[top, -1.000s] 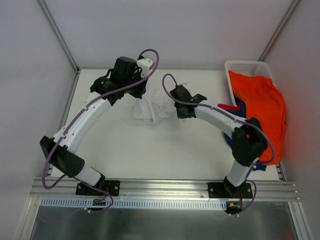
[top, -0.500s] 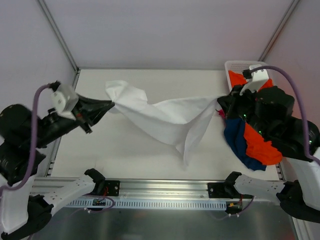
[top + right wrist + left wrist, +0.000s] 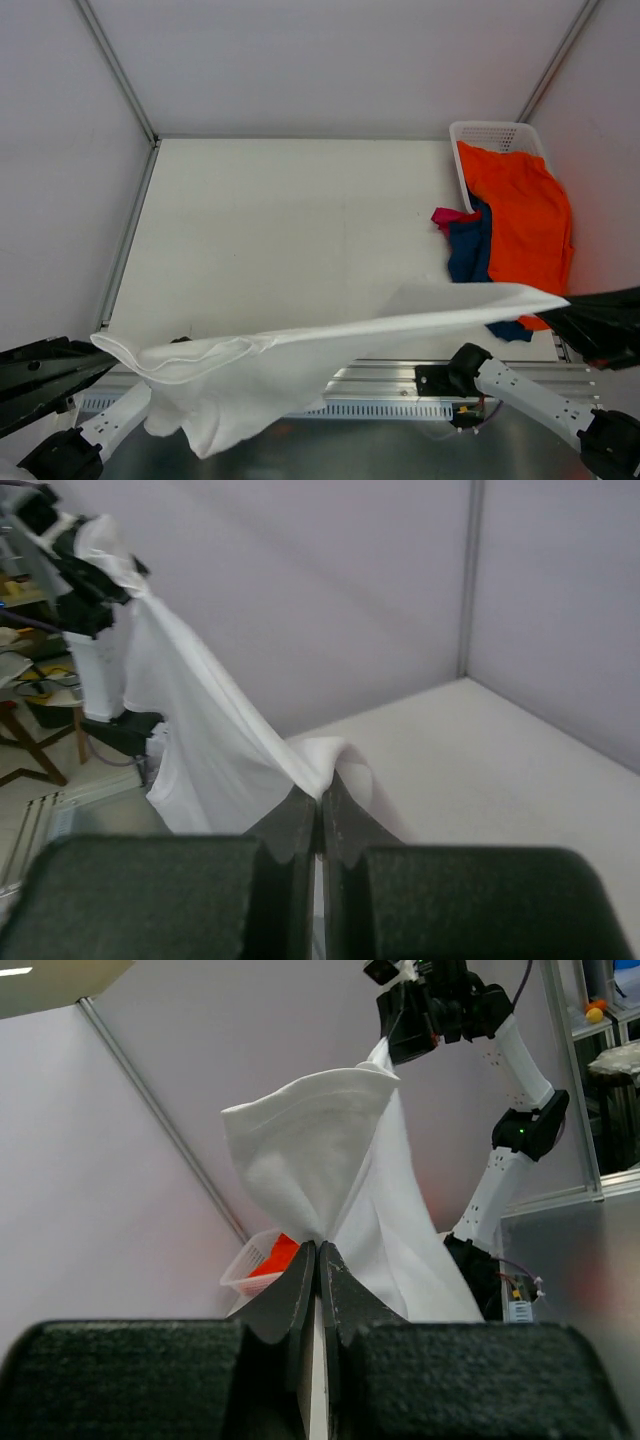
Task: Fold and stack the t-shirts
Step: Flatten out the tshirt
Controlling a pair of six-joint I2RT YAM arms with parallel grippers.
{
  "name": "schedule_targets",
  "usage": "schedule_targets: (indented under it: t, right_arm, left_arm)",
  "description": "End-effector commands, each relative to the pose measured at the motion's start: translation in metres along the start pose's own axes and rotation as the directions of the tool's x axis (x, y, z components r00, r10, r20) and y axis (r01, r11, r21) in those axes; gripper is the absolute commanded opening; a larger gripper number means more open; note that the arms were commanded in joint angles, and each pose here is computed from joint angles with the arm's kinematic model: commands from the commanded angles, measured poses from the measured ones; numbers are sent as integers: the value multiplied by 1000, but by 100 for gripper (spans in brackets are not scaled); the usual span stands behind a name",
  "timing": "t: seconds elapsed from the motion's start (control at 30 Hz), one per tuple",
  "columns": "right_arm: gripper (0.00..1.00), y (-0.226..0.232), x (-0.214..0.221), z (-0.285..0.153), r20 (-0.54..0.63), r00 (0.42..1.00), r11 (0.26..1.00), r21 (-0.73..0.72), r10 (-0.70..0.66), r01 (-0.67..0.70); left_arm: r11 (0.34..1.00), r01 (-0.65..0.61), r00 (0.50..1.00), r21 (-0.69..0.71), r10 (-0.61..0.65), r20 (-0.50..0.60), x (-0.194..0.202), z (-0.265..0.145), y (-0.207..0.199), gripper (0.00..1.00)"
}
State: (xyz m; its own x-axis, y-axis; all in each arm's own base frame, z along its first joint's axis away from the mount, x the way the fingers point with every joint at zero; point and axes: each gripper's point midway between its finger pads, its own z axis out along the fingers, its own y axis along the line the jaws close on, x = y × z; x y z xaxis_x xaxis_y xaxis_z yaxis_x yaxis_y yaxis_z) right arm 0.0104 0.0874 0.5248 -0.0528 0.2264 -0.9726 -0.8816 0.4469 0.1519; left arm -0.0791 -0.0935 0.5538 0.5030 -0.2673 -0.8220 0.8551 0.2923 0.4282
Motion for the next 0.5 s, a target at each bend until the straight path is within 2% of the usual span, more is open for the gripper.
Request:
schedule_targets:
  t: [0.0,0.13,0.2,0.37,0.47]
  right_arm:
    - [1,48,-14,-10,114,993,968,-242,-36,62]
    - [0,40,3,-1,94,994,977,-200,-51,69]
    - [1,25,24,12,25,999,987,-155,-41,45]
    - [1,-43,75,51,-144,990,993,116,5,12]
    - [1,-98,116,77,-273,960,946,323,61,32]
  left_arm:
    - [999,-23,1000,35,23,8,-2,3,-9,0]
    - [1000,-1,998,-22,0,-67,35,13,13,0]
    - [999,-4,994,-43,0,-106,53,19,24,0]
    - [994,37,967,-105,-63,-249,121,43,66,0]
    - [988,63,944,-142,-105,-312,162,58,89,0]
